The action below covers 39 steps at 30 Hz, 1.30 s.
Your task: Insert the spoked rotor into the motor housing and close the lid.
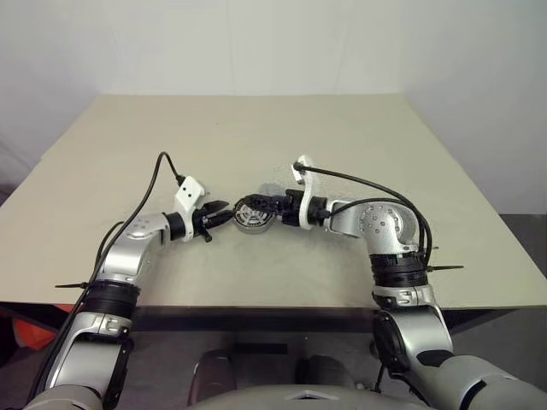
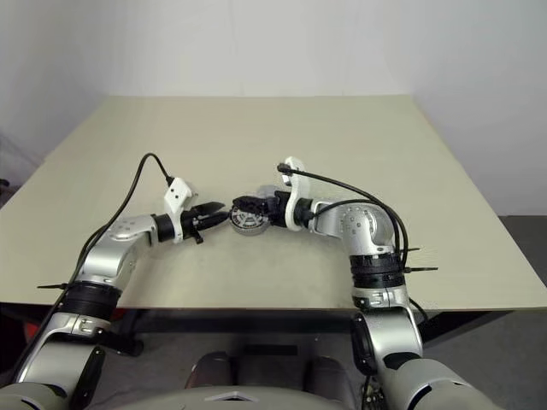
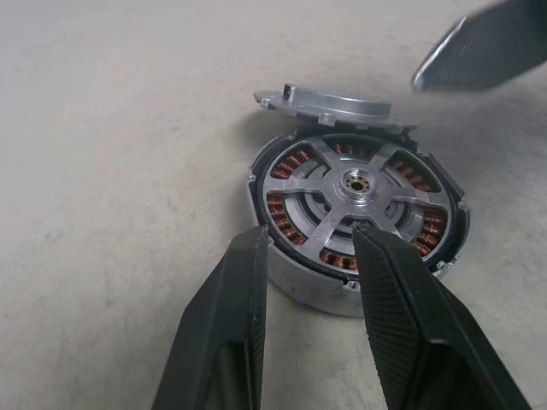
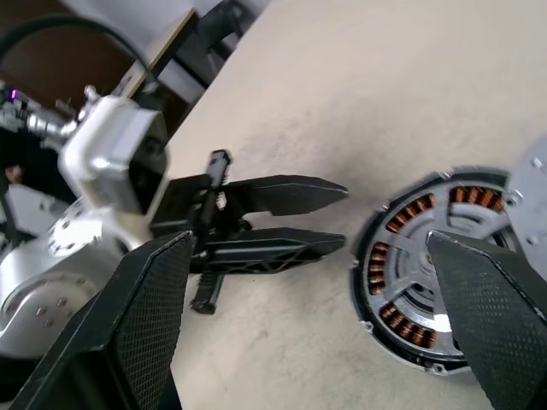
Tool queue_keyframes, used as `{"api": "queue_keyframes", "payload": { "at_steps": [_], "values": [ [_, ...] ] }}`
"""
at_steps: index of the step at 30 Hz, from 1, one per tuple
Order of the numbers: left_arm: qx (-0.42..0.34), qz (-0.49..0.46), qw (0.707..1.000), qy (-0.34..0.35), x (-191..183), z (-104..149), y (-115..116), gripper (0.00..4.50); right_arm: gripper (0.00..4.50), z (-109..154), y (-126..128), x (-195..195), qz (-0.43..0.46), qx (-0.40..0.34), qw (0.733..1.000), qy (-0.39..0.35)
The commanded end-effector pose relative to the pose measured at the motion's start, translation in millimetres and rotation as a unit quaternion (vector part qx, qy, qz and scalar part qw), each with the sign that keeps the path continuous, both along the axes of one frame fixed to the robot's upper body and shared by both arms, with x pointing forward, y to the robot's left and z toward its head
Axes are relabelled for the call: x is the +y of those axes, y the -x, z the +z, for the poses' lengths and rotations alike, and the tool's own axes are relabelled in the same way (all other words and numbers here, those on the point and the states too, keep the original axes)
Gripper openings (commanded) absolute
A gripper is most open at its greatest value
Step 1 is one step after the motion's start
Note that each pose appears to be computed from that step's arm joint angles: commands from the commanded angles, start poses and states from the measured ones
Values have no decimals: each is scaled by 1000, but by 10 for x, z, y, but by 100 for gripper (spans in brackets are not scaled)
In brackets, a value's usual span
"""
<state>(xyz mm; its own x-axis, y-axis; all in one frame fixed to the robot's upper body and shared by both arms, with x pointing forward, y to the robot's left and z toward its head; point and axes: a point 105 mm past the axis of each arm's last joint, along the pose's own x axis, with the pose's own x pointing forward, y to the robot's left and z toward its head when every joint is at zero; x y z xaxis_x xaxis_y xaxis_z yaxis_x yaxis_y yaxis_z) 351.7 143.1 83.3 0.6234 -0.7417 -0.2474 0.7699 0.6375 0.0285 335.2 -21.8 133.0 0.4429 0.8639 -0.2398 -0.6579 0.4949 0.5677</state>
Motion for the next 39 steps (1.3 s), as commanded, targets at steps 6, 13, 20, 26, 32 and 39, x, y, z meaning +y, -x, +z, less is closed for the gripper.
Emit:
{"api": "queue_keyframes", "payload": {
  "at_steps": [6,13,20,26,32,39],
  "values": [
    [-26,-7,1000,11,-52,162,-41,166,448,-17,-427,-192,-97,-106,989,43],
    [-24,-6,1000,16,-72,155,-33,166,448,-230,-644,-293,-130,-101,985,51],
    [-24,-4,1000,16,-65,149,-22,166,448,-352,-723,-300,-141,-98,984,49],
    [-24,-4,1000,15,-70,143,-3,166,448,-558,-685,-264,-136,-90,984,67],
    [-24,-4,1000,13,-69,140,20,166,448,-638,-691,-278,-135,-98,982,85],
    [-23,0,1000,13,-49,141,17,166,294,-649,-712,-291,-132,-107,980,99]
  ]
}}
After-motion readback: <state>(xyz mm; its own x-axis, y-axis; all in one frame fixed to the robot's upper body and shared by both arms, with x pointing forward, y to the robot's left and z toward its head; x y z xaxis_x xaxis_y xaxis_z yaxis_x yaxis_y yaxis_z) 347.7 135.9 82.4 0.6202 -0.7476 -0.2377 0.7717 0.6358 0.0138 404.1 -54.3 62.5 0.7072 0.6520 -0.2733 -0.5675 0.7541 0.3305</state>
